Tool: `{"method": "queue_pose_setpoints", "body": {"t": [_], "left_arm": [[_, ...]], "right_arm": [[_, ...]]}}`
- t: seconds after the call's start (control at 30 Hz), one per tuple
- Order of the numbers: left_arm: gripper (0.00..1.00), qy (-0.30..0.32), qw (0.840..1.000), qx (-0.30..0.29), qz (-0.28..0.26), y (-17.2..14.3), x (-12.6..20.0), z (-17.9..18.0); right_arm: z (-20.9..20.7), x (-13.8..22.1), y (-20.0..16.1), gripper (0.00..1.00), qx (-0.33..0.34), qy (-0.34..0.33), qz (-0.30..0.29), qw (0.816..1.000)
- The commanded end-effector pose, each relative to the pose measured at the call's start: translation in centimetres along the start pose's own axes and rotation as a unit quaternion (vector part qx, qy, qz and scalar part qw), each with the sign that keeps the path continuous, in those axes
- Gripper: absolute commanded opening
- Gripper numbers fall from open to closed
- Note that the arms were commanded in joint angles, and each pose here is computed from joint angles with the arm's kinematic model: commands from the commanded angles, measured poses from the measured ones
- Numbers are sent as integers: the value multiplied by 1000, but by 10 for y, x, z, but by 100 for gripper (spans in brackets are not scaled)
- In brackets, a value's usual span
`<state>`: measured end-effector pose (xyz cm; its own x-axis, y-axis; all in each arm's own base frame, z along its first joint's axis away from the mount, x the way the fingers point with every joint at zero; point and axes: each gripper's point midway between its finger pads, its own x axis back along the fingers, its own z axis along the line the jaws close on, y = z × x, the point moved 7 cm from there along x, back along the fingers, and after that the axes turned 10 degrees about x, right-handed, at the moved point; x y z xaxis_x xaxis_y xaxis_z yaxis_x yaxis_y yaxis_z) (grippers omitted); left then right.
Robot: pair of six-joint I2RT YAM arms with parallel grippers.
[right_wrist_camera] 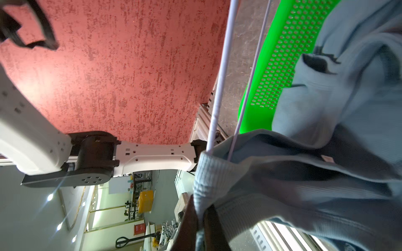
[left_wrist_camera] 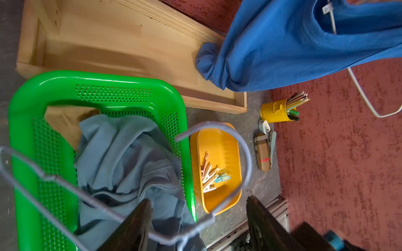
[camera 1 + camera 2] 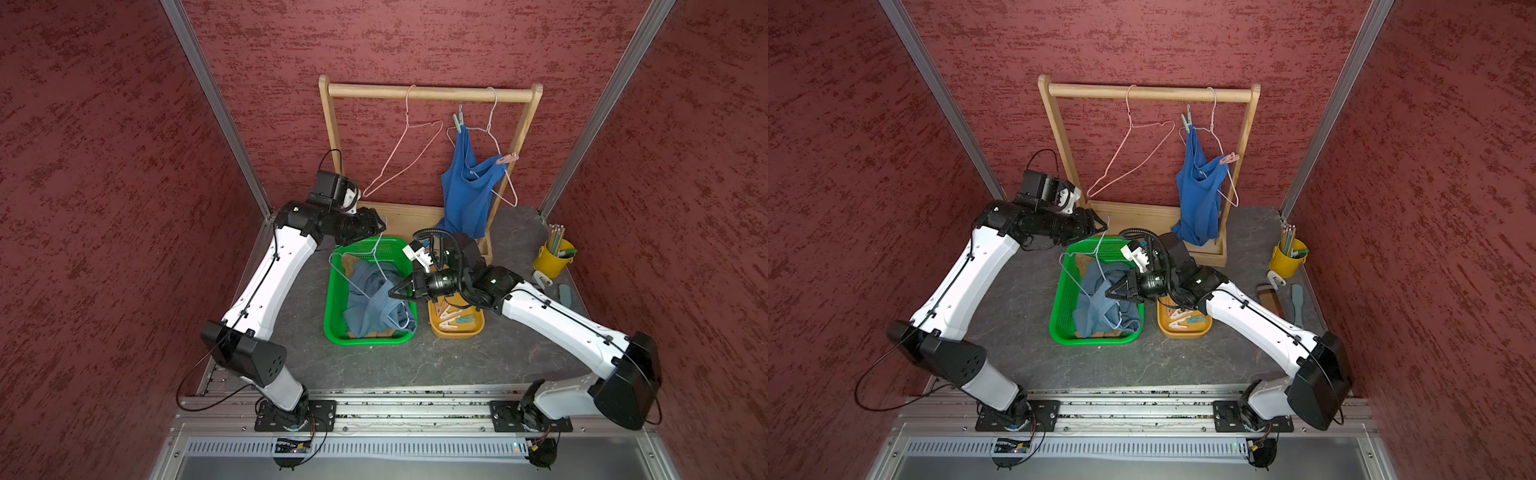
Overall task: Remove the clothespins securing tank tops to the hanger
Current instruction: Remove the tank top from the hanger.
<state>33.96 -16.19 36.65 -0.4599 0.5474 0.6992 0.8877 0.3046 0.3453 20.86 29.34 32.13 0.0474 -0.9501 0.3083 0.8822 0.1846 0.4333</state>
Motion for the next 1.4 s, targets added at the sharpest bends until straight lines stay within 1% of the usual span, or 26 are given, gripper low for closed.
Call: {"method": "queue_pose_setpoints", "body": {"t": [0.0, 0.03, 0.07, 0.13, 0.2, 0.23, 0.27, 0.3, 0.4, 0.53, 0.6, 0.67, 0.7, 0.73, 0.8, 0.83, 0.9, 0.97, 1.0, 1.03, 1.13, 1.2, 1.27, 1.3, 1.37], "left_arm": [[64, -1, 999, -41, 22, -6, 2, -2], [60, 23, 999, -34, 23, -7, 0, 5], [56, 31, 999, -29, 25, -8, -2, 10], [50, 29, 999, -25, 23, -12, -4, 14], [39, 18, 999, -20, 20, -14, -5, 15], [28, 15, 999, -18, 21, -16, -6, 16], [10, 13, 1000, -14, 23, -17, -6, 16], [0, 11, 1000, -11, 26, -17, -6, 17], [0, 15, 1000, -18, 19, -15, 0, 17], [0, 42, 998, -47, -22, -4, 16, 11], [0, 65, 994, -67, -49, 1, 26, 8], [0, 105, 986, -91, -86, 7, 39, 4], [0, 131, 980, -99, -108, 11, 47, 3], [0, 156, 973, -114, -129, 14, 55, 1], [0, 211, 952, -147, -165, 21, 67, -2], [0, 234, 942, -161, -179, 24, 71, -3], [0, 267, 927, -176, -197, 28, 75, 0], [0, 297, 912, -186, -214, 30, 77, 4], [0, 315, 903, -192, -220, 31, 77, 8], [0, 328, 895, -204, -221, 31, 76, 10], [0, 382, 867, -232, -222, 33, 75, 19], [0, 405, 852, -242, -228, 31, 77, 26], [0, 433, 836, -248, -230, 29, 81, 32], [0, 445, 828, -251, -230, 28, 82, 36], [0, 457, 823, -256, -221, 23, 80, 42]], "right_arm": [[30, 7, 3, 0, 45, 72, -7, 996], [31, 7, 2, 0, 46, 74, -6, 996], [30, 8, 2, 0, 47, 74, -6, 996], [30, 8, 1, 0, 48, 75, -5, 996], [29, 8, 0, 0, 48, 74, -5, 996], [28, 7, 0, 0, 47, 71, -4, 996], [25, 7, -1, 0, 47, 68, -5, 997], [23, 6, -1, 0, 45, 65, -5, 997], [11, 0, -3, 0, 39, 53, -8, 998], [-11, -12, 3, 0, 36, 30, -33, 998], [-22, -20, 10, 0, 37, 10, -45, 998], [-36, -29, 18, 0, 37, -21, -54, 998], [-41, -32, 22, 5, 37, -36, -57, 997], [-47, -36, 26, 13, 36, -50, -61, 996], [-55, -46, 30, 15, 34, -47, -52, 997], [-60, -52, 30, 17, 30, -42, -40, 998], [-71, -62, 32, 22, 21, -48, -21, 998], [-78, -66, 32, 35, 18, -63, -10, 998], [-80, -66, 31, 40, 18, -73, -7, 997], [-82, -65, 30, 42, 20, -78, 0, 997], [-93, -58, 19, 46, 12, -122, 21, 992], [-100, -50, 9, 47, 6, -154, 31, 988], [-105, -41, -2, 53, -3, -179, 36, 983], [-107, -35, -7, 57, -8, -191, 33, 981], [-107, -27, -15, 62, -15, -200, 27, 979]]}}
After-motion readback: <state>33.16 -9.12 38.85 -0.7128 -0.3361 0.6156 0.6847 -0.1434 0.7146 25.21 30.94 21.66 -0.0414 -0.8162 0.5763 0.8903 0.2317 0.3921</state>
